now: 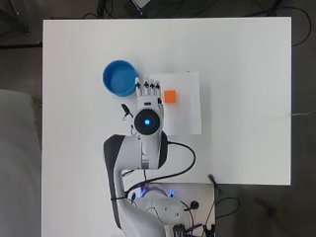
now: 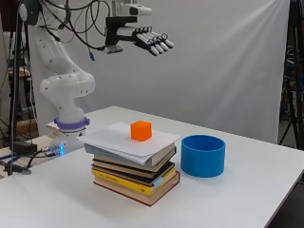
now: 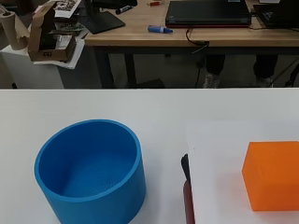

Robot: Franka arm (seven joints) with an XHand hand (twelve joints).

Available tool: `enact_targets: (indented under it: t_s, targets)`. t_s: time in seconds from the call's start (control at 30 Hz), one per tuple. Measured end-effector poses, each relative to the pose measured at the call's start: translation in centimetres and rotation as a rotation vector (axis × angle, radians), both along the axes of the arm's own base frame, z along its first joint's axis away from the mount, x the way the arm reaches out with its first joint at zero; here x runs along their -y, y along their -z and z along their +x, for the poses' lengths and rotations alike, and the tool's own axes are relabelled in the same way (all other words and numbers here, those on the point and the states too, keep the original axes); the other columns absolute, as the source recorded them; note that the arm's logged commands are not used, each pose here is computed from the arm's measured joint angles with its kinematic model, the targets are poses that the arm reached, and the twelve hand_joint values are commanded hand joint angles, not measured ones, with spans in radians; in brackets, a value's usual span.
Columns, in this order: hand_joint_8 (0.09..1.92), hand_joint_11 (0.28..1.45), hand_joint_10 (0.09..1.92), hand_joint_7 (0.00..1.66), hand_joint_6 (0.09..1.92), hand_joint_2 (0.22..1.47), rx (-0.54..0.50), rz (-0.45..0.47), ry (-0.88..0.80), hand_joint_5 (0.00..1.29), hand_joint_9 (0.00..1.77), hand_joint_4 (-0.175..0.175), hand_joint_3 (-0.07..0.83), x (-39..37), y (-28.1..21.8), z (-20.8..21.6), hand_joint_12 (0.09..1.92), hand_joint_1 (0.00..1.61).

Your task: Teleoperate dual arm-hand system to pick and place objects

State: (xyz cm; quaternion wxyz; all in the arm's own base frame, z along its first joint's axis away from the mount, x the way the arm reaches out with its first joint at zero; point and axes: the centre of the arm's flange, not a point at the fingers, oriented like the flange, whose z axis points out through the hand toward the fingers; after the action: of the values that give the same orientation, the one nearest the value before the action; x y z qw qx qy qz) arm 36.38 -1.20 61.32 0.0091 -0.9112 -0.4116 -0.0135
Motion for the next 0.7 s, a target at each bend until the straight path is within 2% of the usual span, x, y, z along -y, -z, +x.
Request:
enact_targets:
  t_s: [0.23,0.33,0.53,0.7]
  targets:
    - [0.09,0.47,0.09,0.34,0.09,1.04,-0.004,0.045,-0.026,0.26,0.44,0.084,0.002,-1.6,1.7,0.4,0.09,0.13]
    - [0.09,0.48,0.09,0.34,0.09,1.05,0.005,0.06,-0.031,0.28,0.46,0.083,0.005,-1.4,2.1,0.4,0.09,0.16]
    - [0.09,0.48,0.09,0.34,0.09,1.05,0.032,0.108,0.103,0.29,0.45,0.094,-0.002,4.8,1.8,0.6,0.09,0.21]
    - [0.09,0.48,0.09,0.33,0.09,1.02,0.068,0.093,0.212,0.25,0.45,0.095,-0.01,9.7,4.9,2.1,0.09,0.18]
